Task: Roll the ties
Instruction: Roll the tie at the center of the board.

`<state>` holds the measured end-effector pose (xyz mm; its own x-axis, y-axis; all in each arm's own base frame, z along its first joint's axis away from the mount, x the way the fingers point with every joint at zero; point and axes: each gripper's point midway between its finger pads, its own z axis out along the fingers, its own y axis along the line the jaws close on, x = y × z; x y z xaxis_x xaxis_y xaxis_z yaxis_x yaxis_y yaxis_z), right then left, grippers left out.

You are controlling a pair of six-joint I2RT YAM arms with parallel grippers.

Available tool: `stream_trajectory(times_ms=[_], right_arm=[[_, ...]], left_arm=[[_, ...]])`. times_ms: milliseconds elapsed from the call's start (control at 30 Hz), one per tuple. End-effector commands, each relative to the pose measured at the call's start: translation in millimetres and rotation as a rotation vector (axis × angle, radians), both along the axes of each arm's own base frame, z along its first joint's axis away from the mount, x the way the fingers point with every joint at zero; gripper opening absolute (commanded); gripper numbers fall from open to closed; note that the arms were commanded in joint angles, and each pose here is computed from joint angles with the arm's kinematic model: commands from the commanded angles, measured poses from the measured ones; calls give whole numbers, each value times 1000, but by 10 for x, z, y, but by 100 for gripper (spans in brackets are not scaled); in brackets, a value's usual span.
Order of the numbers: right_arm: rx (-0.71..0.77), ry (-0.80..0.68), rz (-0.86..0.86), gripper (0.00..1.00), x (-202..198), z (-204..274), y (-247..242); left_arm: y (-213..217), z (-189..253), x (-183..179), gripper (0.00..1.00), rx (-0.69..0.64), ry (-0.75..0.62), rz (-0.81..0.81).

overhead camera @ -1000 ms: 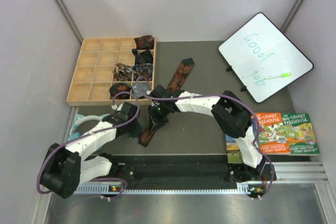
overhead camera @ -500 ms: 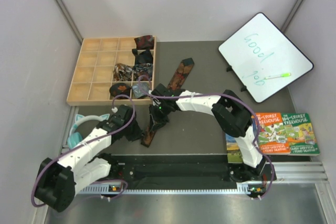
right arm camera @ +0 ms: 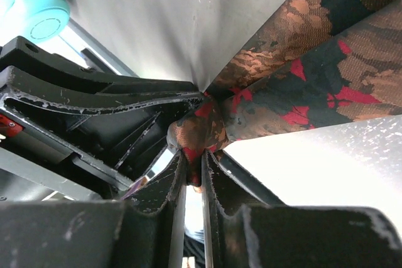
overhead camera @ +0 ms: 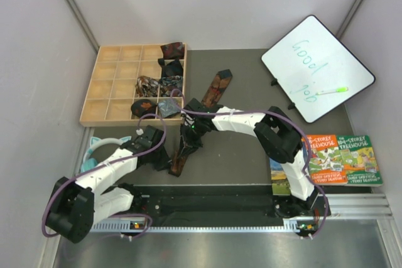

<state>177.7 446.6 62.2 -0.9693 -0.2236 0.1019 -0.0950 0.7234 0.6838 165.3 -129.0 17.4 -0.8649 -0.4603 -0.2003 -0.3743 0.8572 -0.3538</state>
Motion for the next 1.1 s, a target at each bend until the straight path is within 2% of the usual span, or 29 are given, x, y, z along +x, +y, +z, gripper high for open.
stream_trajectory(times_ms=[0, 167, 400, 567, 700, 800, 833, 867, 900, 967, 1067], right_arm=[[67, 2, -33, 6, 126, 256, 93], [86, 5, -25, 0, 151, 358, 113], [107, 75, 16, 0, -4, 455, 41], [16, 64, 9, 0, 9, 237, -73], [-122, 25, -24, 0, 105, -111, -197], [-167, 0, -28, 0, 152, -210, -241], [-180, 2, -24, 0, 156, -258, -249], [-184, -4, -20, 0, 162, -277, -246], [-183, -6, -20, 0, 173, -288, -244], [-181, -8, -16, 0, 188, -317, -224], [-190, -12, -11, 0, 202, -364, -224]], left_arm=[[-37, 109, 118, 23, -7, -53, -22], [-68, 103, 131, 20, -17, -64, -54], [-72, 92, 172, 18, -16, -84, -59], [-115, 83, 186, 13, -31, -79, -73], [-100, 116, 176, 10, -21, -76, -83], [-3, 185, 133, 21, 18, -73, -59], [39, 206, 142, 28, 35, -83, -39], [34, 253, 140, 43, 20, -100, -27], [30, 270, 123, 48, 5, -97, 1], [14, 343, 106, 54, -26, -111, 27], [33, 486, 96, 56, -61, -144, 95]])
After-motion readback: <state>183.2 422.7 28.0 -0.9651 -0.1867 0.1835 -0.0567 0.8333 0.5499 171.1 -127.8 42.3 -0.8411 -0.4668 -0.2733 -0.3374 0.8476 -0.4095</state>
